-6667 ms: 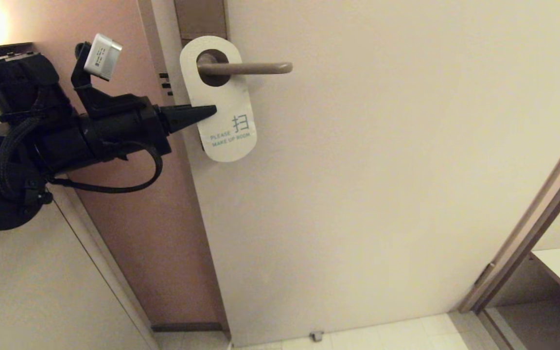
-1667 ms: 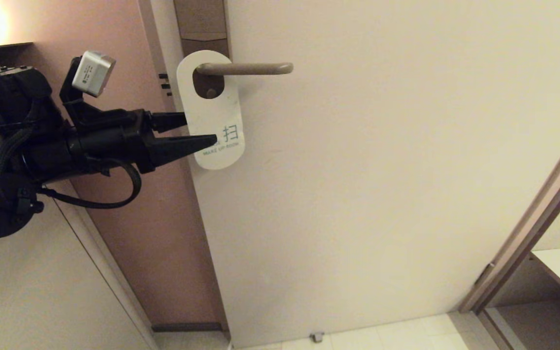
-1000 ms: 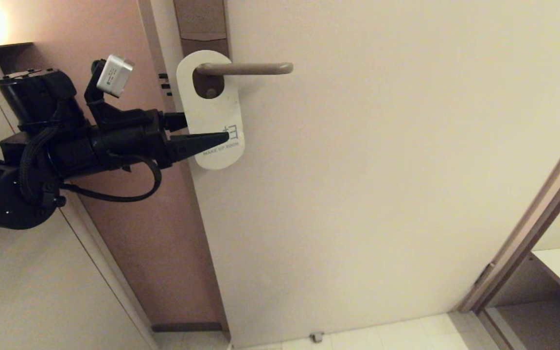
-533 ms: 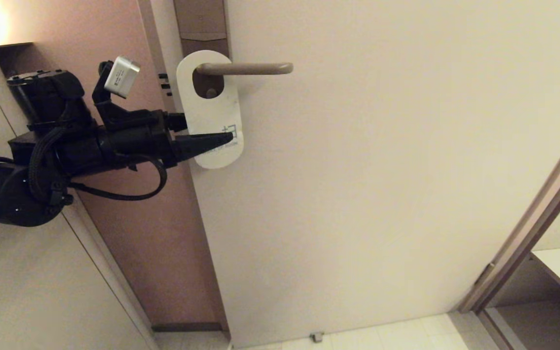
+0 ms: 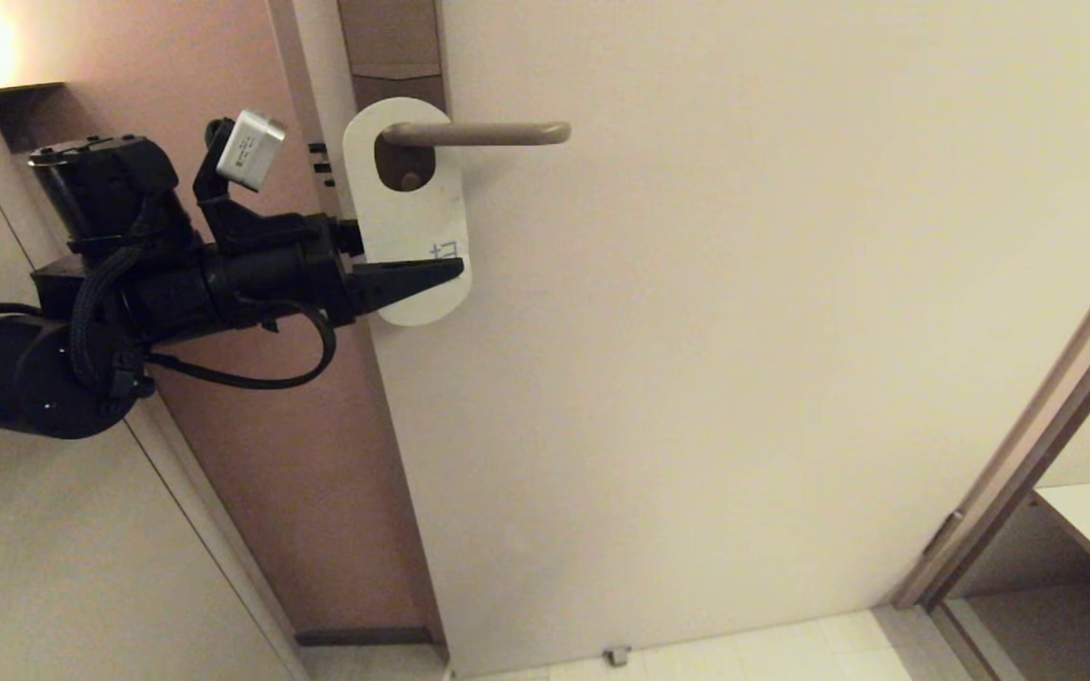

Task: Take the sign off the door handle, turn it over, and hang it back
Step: Take down the sign

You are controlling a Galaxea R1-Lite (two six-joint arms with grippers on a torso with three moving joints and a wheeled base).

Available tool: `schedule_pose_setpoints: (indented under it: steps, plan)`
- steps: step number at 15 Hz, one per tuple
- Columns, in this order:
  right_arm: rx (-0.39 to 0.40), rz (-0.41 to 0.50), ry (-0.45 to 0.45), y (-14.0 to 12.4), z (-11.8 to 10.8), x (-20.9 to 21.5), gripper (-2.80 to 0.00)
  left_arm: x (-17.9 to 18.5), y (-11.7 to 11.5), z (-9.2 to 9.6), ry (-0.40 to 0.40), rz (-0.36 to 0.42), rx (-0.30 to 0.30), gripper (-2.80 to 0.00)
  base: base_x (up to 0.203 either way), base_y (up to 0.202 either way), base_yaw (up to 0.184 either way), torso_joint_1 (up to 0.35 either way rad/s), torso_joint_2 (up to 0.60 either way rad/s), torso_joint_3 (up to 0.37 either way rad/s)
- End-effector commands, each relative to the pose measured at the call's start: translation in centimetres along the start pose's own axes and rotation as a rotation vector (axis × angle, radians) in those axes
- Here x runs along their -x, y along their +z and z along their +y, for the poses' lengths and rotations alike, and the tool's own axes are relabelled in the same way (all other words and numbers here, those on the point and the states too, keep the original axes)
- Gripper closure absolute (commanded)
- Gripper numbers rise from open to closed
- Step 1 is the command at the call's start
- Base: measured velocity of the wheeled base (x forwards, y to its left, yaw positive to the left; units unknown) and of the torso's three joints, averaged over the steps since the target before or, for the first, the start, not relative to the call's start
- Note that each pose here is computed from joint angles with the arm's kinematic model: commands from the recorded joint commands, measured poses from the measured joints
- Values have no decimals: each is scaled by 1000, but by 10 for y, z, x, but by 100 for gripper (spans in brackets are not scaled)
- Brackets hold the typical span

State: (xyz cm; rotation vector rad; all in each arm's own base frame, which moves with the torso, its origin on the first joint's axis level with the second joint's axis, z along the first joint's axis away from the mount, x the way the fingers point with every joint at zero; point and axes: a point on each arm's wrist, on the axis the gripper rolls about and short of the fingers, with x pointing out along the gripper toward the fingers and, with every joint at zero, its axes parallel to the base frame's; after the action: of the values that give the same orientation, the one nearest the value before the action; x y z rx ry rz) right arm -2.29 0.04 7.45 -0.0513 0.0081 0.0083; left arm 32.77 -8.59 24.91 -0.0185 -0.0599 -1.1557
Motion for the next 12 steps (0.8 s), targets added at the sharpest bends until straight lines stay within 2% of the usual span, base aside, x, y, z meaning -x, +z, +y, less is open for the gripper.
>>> schedule_pose_setpoints:
  steps: [1, 5, 6, 12]
  plan:
    - [1, 1, 0, 0, 0, 0, 0, 0, 0, 0, -1, -2, -2, -280, 0, 0, 0, 0, 0, 0]
    - [1, 1, 1, 0, 0, 0, 0, -1, -3, 2, 2, 0, -1, -280, 0, 0, 0, 0, 0, 0]
    - [1, 1, 0, 0, 0, 0, 0, -1, -3, 2, 1, 0, -1, 0, 0, 0, 0, 0, 0, 0]
    - [1, 1, 0, 0, 0, 0, 0, -1, -2, 2, 2, -1, -1, 0, 0, 0, 0, 0, 0, 0]
